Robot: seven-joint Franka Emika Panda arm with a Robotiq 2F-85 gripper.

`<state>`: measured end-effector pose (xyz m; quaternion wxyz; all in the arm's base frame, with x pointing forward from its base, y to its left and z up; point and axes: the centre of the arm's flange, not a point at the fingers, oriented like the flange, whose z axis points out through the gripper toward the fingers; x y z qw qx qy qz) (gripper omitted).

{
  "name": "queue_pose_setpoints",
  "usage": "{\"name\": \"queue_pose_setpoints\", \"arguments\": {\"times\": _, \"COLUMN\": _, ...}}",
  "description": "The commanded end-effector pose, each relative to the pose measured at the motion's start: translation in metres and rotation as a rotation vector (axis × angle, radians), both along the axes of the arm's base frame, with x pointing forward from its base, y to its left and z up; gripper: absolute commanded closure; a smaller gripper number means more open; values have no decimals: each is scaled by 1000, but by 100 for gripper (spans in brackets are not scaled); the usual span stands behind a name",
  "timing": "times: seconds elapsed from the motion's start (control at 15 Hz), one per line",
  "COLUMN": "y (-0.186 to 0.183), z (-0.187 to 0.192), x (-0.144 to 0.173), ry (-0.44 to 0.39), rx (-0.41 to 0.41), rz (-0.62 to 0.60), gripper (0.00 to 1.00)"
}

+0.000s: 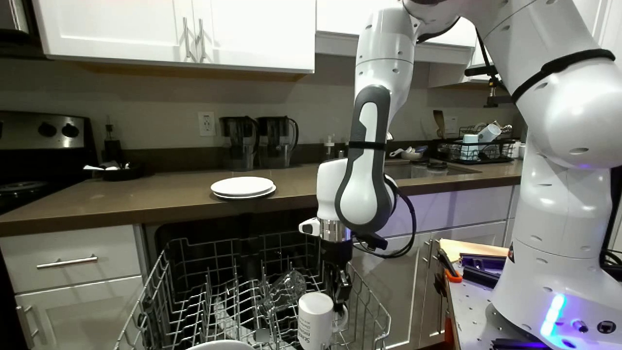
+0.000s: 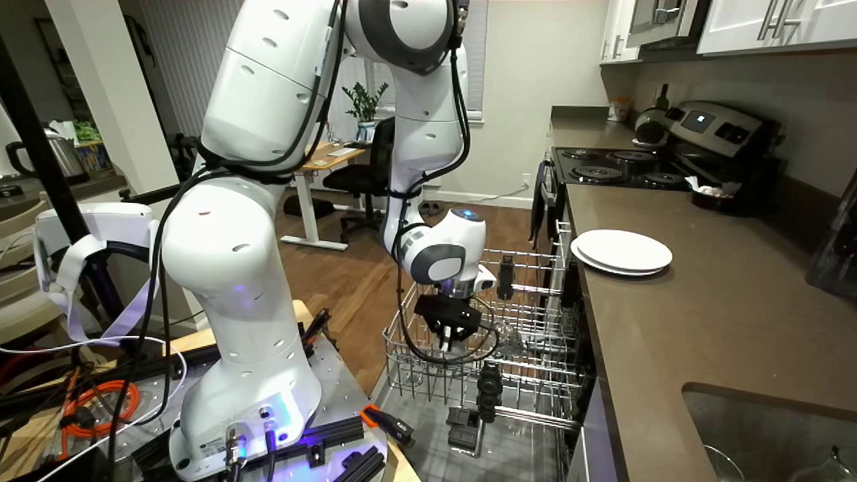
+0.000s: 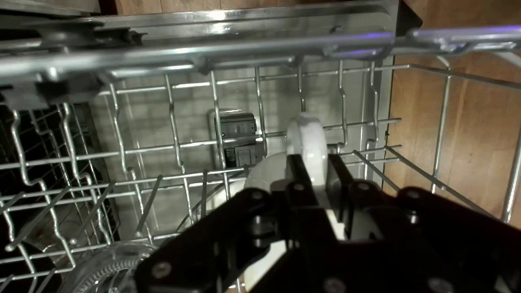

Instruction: Move the white mug to the right side of the dishwasher

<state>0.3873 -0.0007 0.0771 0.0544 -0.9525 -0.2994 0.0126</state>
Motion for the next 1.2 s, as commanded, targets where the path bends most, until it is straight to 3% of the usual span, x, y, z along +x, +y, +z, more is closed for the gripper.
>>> {"name": "queue_pose_setpoints", "arguments": {"times": 0.0, "y": -2, "z": -9, "x": 8, "ry": -20, "rx": -13, "rz": -20, "gripper": 96}}
{"name": "queue_pose_setpoints", "arguments": {"times": 0.27, "y": -5, "z": -16, "x": 13, "ry": -12, "rx": -20, "rz": -25, "gripper": 96}}
{"name": "queue_pose_setpoints", "arguments": {"times": 0.33, "y": -6, "z": -16, "x": 14, "ry": -6, "rx": -20, "rz": -25, "gripper": 91}}
{"name": "queue_pose_setpoints", "arguments": {"times": 0.4, "y": -6, "z": -17, "x": 14, "ry": -7, "rx": -24, "rz": -26, "gripper": 58}}
{"name": "queue_pose_setpoints", "arguments": {"times": 0.53, "y": -6, "z": -16, "x": 15, "ry": -6, "rx": -27, "rz": -27, "gripper": 52}}
{"name": "queue_pose_setpoints", "arguments": {"times": 1.0, "y": -5, "z": 2, "x": 13, "ry": -10, "rx": -49, "rz": 1, "gripper": 7}}
{"name": "queue_pose_setpoints", "arguments": {"times": 1.13, "y": -5, "z": 14, "x": 12, "ry": -4, "rx": -43, "rz": 12, "gripper": 1}}
